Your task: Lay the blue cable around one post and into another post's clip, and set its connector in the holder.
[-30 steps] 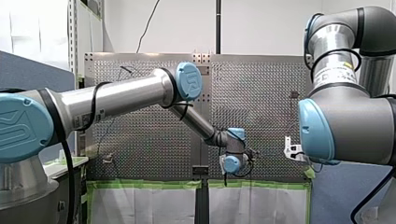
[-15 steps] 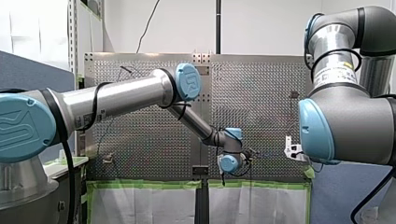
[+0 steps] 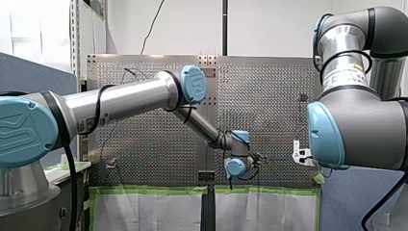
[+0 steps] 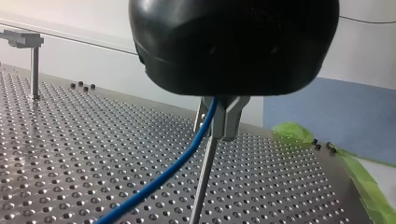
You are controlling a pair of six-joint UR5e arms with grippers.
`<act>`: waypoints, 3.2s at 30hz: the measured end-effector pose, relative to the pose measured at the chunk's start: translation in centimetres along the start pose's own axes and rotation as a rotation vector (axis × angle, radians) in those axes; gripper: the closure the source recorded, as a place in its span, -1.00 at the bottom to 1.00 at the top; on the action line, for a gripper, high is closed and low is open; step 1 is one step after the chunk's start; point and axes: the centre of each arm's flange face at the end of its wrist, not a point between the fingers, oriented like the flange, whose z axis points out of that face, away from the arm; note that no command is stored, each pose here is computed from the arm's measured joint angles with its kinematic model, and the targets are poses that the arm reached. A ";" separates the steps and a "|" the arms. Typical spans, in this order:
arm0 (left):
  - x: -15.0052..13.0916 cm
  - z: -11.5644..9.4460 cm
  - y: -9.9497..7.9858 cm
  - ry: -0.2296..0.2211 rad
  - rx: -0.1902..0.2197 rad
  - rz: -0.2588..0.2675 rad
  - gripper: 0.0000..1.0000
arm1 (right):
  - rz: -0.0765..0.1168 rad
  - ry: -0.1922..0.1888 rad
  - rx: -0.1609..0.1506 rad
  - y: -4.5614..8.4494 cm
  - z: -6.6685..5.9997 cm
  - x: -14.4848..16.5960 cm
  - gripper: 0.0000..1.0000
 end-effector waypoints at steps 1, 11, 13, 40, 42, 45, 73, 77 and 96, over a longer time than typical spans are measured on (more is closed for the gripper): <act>0.1 0.0 0.1 0.002 0.001 0.000 1.00 | 0.000 0.000 -0.002 0.0 0.0 0.0 1.00; 2.7 -0.2 1.9 0.066 -0.017 0.009 1.00 | 0.006 -0.002 -0.056 0.8 -0.1 0.0 1.00; 2.5 0.1 2.3 0.064 -0.020 0.006 1.00 | 0.006 -0.001 -0.060 0.9 -0.1 0.0 1.00; 1.7 0.0 1.1 0.081 -0.019 0.085 1.00 | -0.007 0.004 -0.054 0.4 0.1 0.0 1.00; 1.7 -0.4 1.0 0.086 -0.024 0.107 1.00 | -0.007 0.004 -0.054 0.4 0.1 0.0 1.00; 1.2 -0.9 0.6 0.088 -0.026 0.130 1.00 | -0.006 0.002 -0.053 0.4 0.1 0.0 1.00; -0.9 0.1 0.8 0.051 -0.030 0.091 1.00 | 0.003 -0.003 -0.077 0.7 0.0 0.0 1.00; -0.1 0.1 1.8 0.071 -0.041 0.087 1.00 | 0.005 -0.001 -0.092 1.1 -0.1 0.0 1.00; -1.2 1.2 2.8 0.048 -0.043 0.050 1.00 | -0.001 0.012 -0.107 1.6 0.3 0.5 1.00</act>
